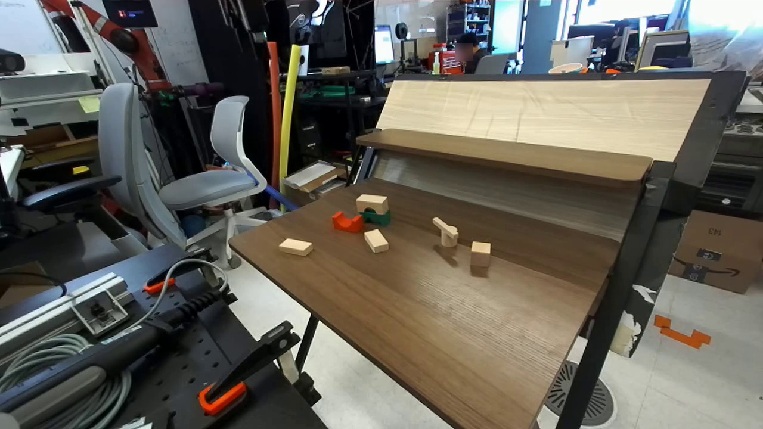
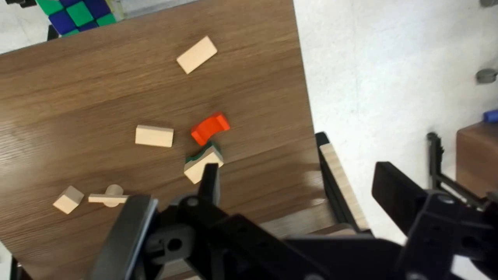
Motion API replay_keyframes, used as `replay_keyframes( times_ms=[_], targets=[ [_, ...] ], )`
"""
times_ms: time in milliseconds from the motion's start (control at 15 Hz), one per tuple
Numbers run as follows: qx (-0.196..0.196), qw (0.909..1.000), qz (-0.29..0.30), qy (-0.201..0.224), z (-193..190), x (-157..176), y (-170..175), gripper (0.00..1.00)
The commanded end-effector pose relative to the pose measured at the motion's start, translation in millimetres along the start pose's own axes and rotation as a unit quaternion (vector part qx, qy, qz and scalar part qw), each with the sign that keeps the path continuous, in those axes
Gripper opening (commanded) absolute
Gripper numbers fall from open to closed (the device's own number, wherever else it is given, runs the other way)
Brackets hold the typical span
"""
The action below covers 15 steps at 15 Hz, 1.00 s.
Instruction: Stack the blocks
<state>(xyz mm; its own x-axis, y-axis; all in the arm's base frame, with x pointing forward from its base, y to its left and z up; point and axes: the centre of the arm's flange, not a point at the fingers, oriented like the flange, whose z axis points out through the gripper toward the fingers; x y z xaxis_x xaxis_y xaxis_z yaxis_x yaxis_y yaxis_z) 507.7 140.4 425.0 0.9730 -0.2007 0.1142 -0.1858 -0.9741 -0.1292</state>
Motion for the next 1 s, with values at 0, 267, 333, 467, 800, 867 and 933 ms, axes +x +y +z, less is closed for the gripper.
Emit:
replay_keyframes(
  times_ms=[0, 267, 333, 467, 800, 867, 933],
  targets=[
    [-0.044, 0.9949, 0.067, 0.061, 57, 18, 15, 1.00],
    [-0.069, 0.9800, 0.159, 0.099, 113, 35, 29, 1.00],
    [-0.074, 0.9747, 0.184, 0.104, 123, 38, 33, 1.00],
    [-0.091, 0.9616, 0.236, 0.106, 146, 43, 41, 1.00],
    [-0.108, 0.9156, 0.377, 0.089, 190, 58, 38, 1.00],
    [-0.107, 0.9081, 0.397, 0.081, 196, 58, 32, 1.00],
    [-0.099, 0.9053, 0.406, 0.074, 202, 57, 26, 1.00]
  ],
)
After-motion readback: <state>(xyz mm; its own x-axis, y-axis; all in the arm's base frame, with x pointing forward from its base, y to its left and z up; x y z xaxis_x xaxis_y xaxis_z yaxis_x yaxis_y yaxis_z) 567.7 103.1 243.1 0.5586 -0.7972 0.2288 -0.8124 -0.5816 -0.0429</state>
